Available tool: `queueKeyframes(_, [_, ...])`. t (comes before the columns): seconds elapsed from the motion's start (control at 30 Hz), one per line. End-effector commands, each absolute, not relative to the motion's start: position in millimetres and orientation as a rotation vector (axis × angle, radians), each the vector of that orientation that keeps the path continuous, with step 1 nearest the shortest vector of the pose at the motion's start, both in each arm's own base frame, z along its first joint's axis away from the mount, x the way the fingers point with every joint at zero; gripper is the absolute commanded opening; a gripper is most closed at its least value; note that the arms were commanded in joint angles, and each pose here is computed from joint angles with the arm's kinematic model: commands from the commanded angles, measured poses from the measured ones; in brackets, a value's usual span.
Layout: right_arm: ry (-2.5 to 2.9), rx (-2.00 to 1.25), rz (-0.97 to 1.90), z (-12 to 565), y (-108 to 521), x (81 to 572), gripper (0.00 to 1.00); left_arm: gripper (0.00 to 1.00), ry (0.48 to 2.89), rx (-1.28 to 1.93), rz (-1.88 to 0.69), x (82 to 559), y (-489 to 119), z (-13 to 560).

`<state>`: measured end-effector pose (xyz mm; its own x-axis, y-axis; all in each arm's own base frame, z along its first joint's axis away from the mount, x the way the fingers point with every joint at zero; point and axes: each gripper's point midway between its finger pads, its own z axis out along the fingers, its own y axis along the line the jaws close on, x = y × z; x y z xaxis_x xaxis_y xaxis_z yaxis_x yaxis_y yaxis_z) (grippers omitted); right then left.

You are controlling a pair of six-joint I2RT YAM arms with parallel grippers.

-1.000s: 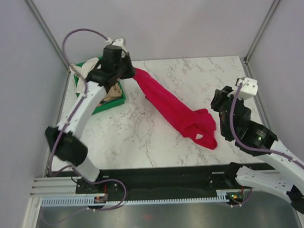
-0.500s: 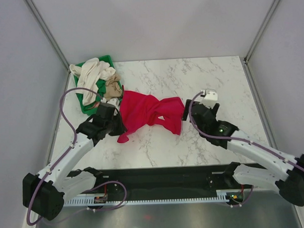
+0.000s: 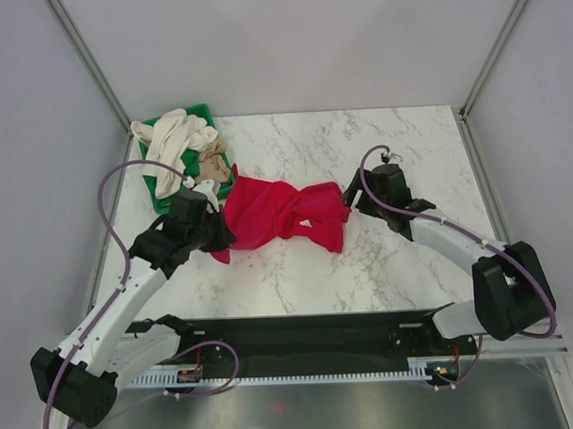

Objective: Fold and stack the t-shirts

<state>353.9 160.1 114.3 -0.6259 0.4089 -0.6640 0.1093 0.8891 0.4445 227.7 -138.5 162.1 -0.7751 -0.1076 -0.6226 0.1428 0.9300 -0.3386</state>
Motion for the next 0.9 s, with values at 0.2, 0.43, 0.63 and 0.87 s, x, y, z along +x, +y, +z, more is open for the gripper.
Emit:
queueKeyframes(0.2, [2.23,0.469,0.709,83.5,170.1,369.7,0.68,0.02,2.385,0.088,-0.429,234.0,-132.8,169.8])
queueKeyframes(0.43, [2.275,0.49,0.721,54.3,176.1,378.0,0.62,0.02,2.387,0.103,-0.45,232.0,-135.7,169.0])
queueKeyframes(0.63, [2.32,0.492,0.728,29.4,181.6,379.5,0.58,0.02,2.386,0.1,-0.445,232.9,-135.1,168.0])
queueKeyframes(0.87, [2.34,0.462,0.74,14.1,185.7,383.8,0.13,0.02,2.398,0.097,-0.429,234.4,-134.0,164.5])
